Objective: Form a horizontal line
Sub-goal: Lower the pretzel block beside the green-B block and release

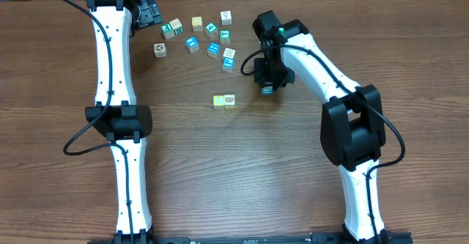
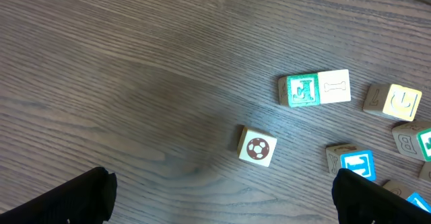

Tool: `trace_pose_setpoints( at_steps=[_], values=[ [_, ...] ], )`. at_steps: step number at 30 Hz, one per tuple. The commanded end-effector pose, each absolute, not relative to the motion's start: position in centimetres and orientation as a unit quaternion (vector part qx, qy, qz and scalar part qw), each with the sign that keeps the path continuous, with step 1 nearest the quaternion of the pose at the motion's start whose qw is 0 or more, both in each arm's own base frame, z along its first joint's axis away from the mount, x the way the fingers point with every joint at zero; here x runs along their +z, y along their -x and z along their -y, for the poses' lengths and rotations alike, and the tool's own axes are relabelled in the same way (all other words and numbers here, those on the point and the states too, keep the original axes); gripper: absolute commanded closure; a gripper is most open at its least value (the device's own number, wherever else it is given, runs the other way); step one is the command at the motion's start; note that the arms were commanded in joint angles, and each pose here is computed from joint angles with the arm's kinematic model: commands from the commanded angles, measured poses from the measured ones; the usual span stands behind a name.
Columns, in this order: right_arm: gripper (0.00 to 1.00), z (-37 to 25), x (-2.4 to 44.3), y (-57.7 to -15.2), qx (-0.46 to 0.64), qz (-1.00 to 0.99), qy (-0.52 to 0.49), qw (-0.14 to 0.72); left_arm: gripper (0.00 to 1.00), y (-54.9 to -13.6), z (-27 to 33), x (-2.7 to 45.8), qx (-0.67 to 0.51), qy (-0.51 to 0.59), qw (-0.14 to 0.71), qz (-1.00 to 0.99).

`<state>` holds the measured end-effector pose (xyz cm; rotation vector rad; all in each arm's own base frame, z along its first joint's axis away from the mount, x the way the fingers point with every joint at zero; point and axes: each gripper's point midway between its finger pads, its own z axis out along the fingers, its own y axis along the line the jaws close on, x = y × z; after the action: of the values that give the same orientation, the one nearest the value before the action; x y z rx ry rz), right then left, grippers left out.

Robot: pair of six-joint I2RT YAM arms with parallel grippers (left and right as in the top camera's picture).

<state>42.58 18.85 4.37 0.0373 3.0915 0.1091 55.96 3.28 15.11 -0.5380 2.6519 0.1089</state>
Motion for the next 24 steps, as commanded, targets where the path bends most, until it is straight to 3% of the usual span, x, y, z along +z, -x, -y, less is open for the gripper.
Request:
trace_pose_setpoints(
  at_steps=[1, 10, 16, 24],
  values=[
    [0.78, -20.8, 8.2, -42.5, 0.094, -0.994, -0.026, 0.039, 0.0, -55.9, -3.5, 17.3, 0.041, 0.191, 0.239, -0.951],
    [0.78, -23.7, 8.3, -41.2, 0.112, -0.993, -0.005, 0.032, 0.0, -55.9, -3.5, 17.3, 0.041, 0.191, 0.239, -0.951],
    [0.78, -24.0, 8.0, -41.0, 0.053, -0.995, -0.049, 0.061, 0.0, -55.9, -3.5, 17.3, 0.041, 0.191, 0.239, -0.951],
    [0.77, -25.0, 8.2, -41.3, 0.015, -0.994, -0.028, 0.106, 0.0, -55.9, -3.5, 17.3, 0.041, 0.191, 0.239, -0.951]
  ],
)
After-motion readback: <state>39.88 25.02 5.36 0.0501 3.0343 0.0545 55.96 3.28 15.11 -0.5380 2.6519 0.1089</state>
